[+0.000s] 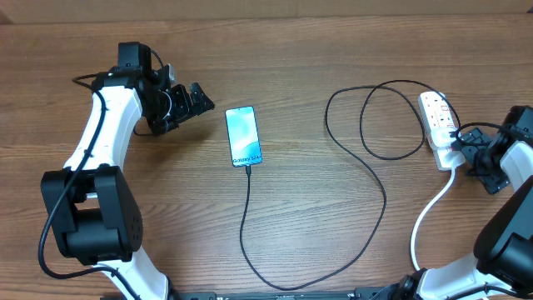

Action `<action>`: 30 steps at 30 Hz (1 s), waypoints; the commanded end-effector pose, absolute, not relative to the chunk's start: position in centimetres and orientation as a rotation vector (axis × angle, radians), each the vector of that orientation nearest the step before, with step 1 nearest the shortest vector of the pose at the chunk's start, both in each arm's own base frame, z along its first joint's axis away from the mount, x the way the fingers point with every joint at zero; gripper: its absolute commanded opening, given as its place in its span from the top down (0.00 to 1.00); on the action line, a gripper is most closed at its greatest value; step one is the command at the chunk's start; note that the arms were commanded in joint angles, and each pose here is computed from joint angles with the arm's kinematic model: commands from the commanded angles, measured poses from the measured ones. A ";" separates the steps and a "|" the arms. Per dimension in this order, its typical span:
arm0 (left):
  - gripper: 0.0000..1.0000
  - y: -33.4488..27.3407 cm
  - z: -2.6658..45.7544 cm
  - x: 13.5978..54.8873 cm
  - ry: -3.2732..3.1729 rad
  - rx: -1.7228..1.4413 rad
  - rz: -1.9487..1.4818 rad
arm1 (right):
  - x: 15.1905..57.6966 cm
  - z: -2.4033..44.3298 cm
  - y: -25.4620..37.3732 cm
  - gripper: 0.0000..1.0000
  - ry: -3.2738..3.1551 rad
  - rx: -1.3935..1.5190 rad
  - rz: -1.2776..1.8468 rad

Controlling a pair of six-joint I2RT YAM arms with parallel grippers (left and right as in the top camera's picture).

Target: Plug charger to phone and switch on socket

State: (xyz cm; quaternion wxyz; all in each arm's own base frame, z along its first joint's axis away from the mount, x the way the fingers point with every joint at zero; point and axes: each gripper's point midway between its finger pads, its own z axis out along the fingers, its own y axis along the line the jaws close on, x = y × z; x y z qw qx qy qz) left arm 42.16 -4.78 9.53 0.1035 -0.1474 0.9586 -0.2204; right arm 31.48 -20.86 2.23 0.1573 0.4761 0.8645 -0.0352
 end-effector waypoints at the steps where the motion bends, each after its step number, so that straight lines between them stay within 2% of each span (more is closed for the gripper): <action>1: 0.00 -5.0 10.0 42.4 2.817 -0.402 -0.639 | 31.4 1.3 -19.7 0.01 2.508 1.344 -0.071; 6: 0.00 -5.0 10.0 42.4 2.817 -0.402 -0.639 | 31.2 1.2 -19.3 0.06 2.521 1.349 -0.057; 30: 0.00 -5.0 10.0 42.4 2.817 -0.402 -0.639 | 30.5 0.5 -19.8 0.09 2.521 1.367 -0.119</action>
